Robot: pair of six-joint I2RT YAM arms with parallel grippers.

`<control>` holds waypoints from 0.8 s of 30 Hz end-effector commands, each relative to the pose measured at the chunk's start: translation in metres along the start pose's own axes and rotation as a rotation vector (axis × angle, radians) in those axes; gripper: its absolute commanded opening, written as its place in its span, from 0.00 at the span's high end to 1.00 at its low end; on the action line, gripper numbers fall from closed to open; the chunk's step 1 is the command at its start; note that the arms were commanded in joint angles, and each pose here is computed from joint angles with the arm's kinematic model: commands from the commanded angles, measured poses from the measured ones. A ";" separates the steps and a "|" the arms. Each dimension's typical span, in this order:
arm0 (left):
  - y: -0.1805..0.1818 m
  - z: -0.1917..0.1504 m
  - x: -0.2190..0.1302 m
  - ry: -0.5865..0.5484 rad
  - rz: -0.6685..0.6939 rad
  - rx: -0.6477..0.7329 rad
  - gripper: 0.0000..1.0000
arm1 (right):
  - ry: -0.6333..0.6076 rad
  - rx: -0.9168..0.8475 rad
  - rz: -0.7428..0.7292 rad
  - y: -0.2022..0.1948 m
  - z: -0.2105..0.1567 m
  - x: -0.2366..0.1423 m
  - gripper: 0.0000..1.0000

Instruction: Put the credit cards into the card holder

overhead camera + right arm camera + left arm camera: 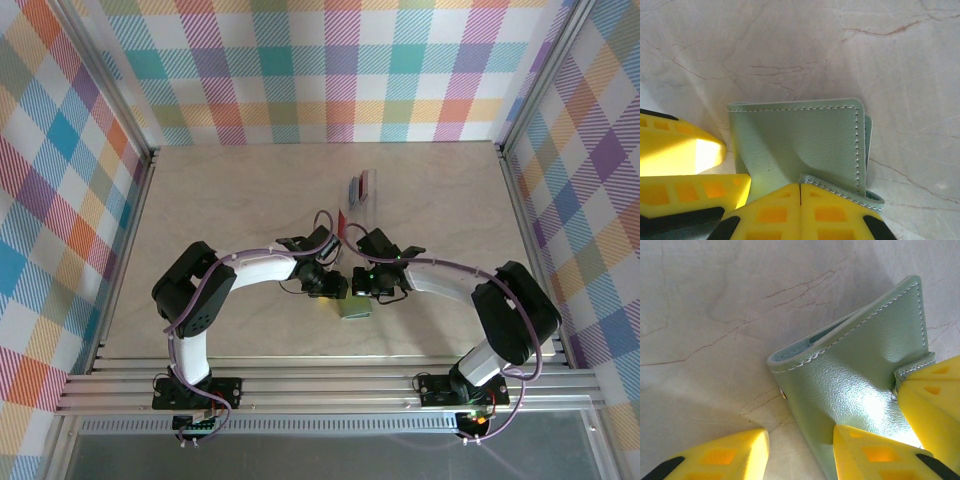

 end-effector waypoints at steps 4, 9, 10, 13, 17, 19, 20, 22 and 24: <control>0.011 -0.008 0.033 0.064 -0.002 -0.004 0.60 | 0.293 0.064 -0.133 -0.023 -0.066 0.020 1.00; 0.011 -0.007 0.033 0.062 -0.001 -0.006 0.60 | 0.330 0.071 -0.151 -0.022 -0.074 0.020 1.00; 0.011 -0.007 0.033 0.063 -0.001 -0.006 0.60 | 0.327 0.071 -0.150 -0.022 -0.074 0.019 1.00; 0.011 -0.007 0.033 0.065 -0.004 -0.005 0.60 | 0.354 0.070 -0.156 -0.021 -0.079 0.022 1.00; 0.007 -0.005 0.030 0.046 -0.043 0.007 0.60 | 0.388 0.090 -0.156 -0.024 -0.089 0.023 1.00; 0.004 -0.005 0.028 0.044 -0.072 0.008 0.59 | 0.395 0.107 -0.152 -0.025 -0.094 0.022 1.00; 0.002 -0.005 0.026 0.043 -0.085 0.010 0.58 | 0.399 0.113 -0.145 -0.025 -0.096 0.022 1.00; 0.001 -0.005 0.023 0.038 -0.103 0.015 0.57 | 0.415 0.122 -0.156 -0.027 -0.100 0.022 1.00; 0.000 -0.005 0.021 0.034 -0.116 0.019 0.56 | 0.426 0.134 -0.153 -0.028 -0.104 0.022 1.00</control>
Point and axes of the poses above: each hand's point on the last joint's axis, 136 mm out from that joint toward the fingers, its own x axis out along the fingers, its own y axis along the line the jaws close on, z = x × y, the point moved 9 cm from there along -x, back along the fingers, and after that the axes turned 15 degrees about -x, right-handed, at the moved point
